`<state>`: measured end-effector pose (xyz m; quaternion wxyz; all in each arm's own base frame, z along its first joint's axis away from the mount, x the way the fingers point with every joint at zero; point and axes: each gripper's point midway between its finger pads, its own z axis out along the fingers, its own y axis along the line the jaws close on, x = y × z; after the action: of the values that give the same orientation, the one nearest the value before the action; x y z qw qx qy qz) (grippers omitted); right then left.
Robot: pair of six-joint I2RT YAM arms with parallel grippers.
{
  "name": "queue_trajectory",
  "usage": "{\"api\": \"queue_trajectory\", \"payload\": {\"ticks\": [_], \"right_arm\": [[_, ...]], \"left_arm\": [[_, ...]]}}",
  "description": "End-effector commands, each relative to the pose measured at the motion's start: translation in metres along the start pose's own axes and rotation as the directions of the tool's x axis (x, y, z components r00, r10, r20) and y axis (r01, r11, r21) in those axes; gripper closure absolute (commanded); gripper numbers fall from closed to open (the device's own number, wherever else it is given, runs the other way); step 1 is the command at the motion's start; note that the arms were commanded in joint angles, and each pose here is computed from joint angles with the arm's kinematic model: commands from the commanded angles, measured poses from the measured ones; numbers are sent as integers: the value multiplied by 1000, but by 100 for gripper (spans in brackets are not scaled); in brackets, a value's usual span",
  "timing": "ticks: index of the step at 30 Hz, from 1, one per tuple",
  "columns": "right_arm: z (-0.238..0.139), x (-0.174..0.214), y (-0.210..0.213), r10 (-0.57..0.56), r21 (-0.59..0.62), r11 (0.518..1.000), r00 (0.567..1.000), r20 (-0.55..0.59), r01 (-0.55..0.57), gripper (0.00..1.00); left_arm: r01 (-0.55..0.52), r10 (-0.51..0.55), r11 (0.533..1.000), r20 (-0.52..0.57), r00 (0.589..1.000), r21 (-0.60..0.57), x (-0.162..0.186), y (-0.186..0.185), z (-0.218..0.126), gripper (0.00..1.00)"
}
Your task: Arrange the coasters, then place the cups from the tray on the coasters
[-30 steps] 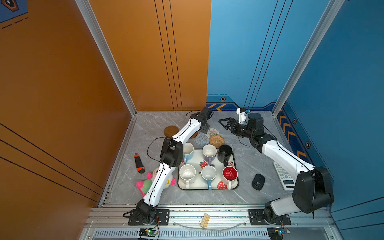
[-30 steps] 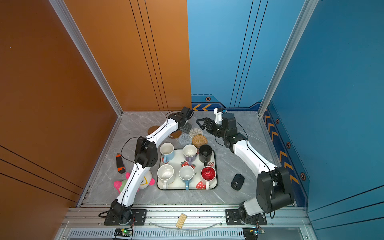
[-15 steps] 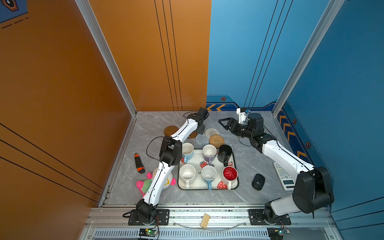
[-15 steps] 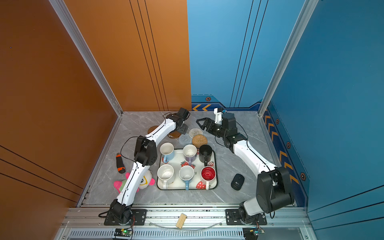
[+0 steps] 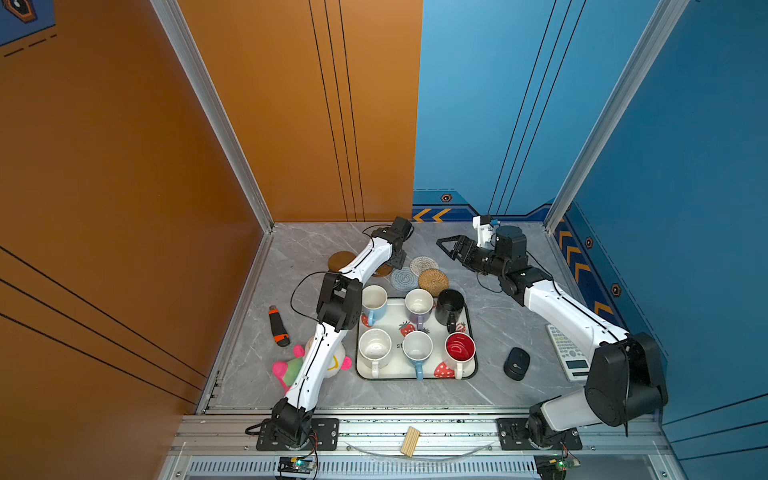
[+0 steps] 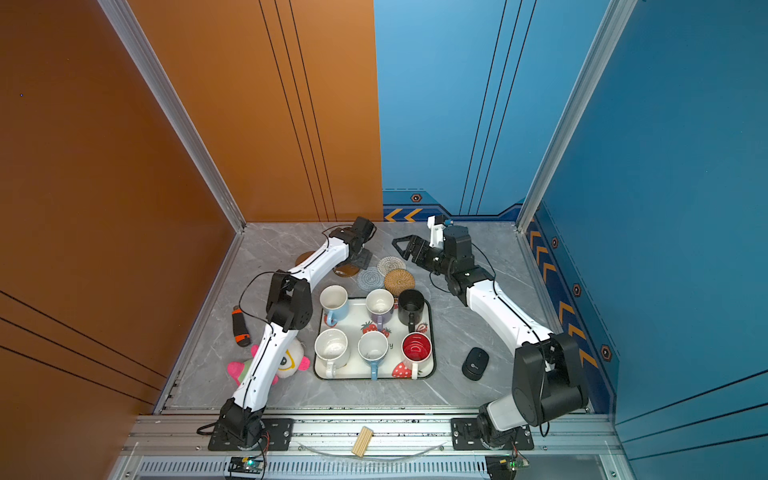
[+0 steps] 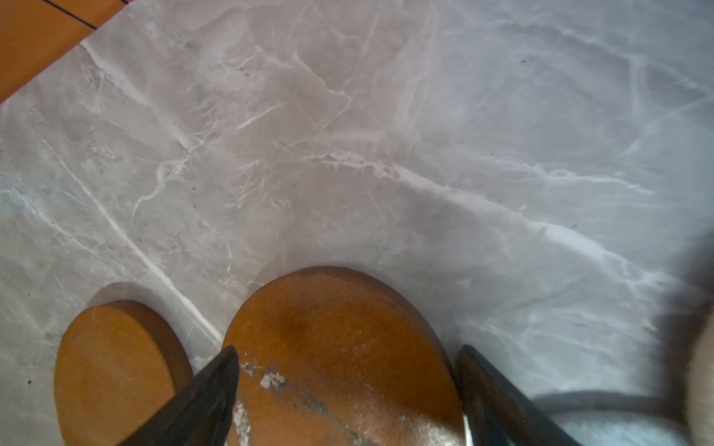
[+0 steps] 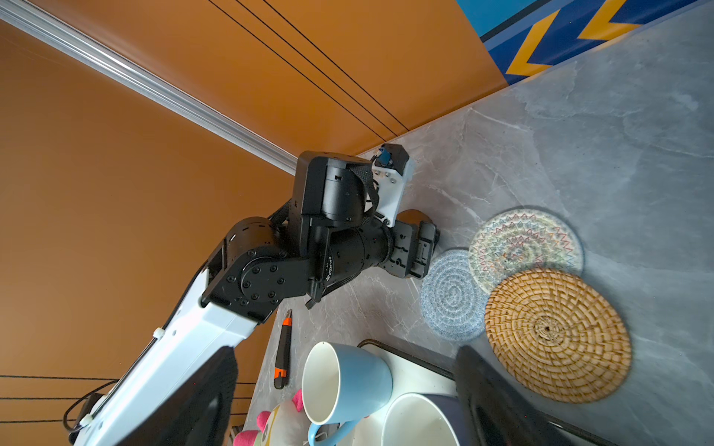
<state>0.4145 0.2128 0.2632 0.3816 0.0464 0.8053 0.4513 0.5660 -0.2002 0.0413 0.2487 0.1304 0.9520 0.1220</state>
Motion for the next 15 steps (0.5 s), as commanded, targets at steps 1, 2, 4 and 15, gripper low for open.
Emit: {"api": "queue_trajectory", "payload": {"ticks": [1,2,4,15], "right_arm": [[3,-1,8,-9,-31,999,1000,-6,9,13],[3,-1,8,-10,-32,999,1000,-5,10,13],[3,-1,8,-11,-32,999,1000,-7,10,14],[3,1,10,-14,-33,999,1000,-12,13,14]], "left_arm": [[-21,19,1000,-67,998,-22,18,14,2,12],[-24,22,999,-66,998,-27,18,16,2,12],[-30,28,999,-71,997,-36,19,18,2,12],[-41,36,997,-85,996,-67,23,34,2,12]]}}
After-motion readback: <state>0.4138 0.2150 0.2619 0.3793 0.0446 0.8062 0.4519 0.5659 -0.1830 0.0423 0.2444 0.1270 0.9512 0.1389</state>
